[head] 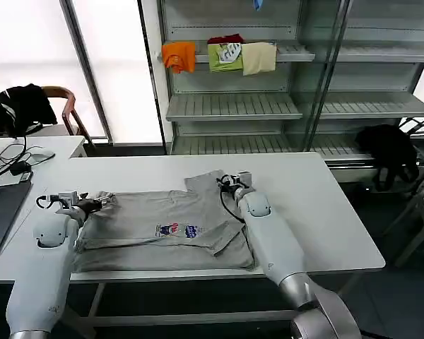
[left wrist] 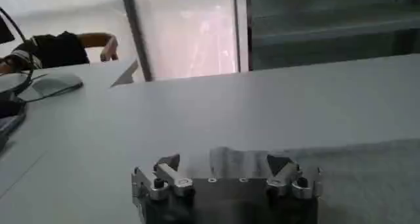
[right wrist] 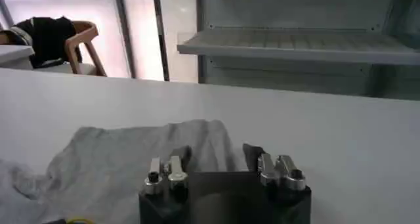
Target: Fold and organize the clothes.
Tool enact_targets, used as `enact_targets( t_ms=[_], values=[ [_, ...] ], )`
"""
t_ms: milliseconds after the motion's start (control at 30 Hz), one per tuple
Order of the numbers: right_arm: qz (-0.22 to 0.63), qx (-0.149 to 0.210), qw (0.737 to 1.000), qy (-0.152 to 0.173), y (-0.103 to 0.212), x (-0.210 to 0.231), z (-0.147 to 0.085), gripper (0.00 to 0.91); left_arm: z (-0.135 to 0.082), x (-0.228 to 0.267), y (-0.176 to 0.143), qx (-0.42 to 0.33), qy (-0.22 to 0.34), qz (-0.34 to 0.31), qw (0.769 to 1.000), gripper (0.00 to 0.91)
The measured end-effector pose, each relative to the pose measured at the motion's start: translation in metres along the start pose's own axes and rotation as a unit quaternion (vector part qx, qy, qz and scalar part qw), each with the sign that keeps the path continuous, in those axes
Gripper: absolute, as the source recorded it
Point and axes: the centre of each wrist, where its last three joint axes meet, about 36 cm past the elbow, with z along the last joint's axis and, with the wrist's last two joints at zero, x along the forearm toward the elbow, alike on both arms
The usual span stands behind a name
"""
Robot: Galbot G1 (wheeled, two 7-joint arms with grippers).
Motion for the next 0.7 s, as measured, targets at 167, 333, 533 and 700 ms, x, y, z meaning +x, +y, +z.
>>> enact_targets(
  t_ms=[167,333,533,700],
  values=[
    [-0.004,0.006,1.0,0.002,0.0024,0.0011,0.0005,0.0,0.0008,-0.0037,-0.0025,0.004,0.003,0.004,1.0,0.625],
    [-0.009,0.008,1.0,0.003,0.0036,0.0017,0.0007,0.0,0.0001,-0.0062,-0.0002,0.008,0.005,0.004,1.0,0.574],
    [-0.014,0.009,1.0,0.0,0.0049,0.0031,0.0005,0.0,0.0028,-0.007,0.0032,0.015,0.006,0.006,1.0,0.423],
    [-0.02,0.009,1.0,-0.005,0.0069,0.005,0.0028,0.0,0.0057,-0.0066,0.0019,0.022,0.007,0.012,1.0,0.171]
  ],
)
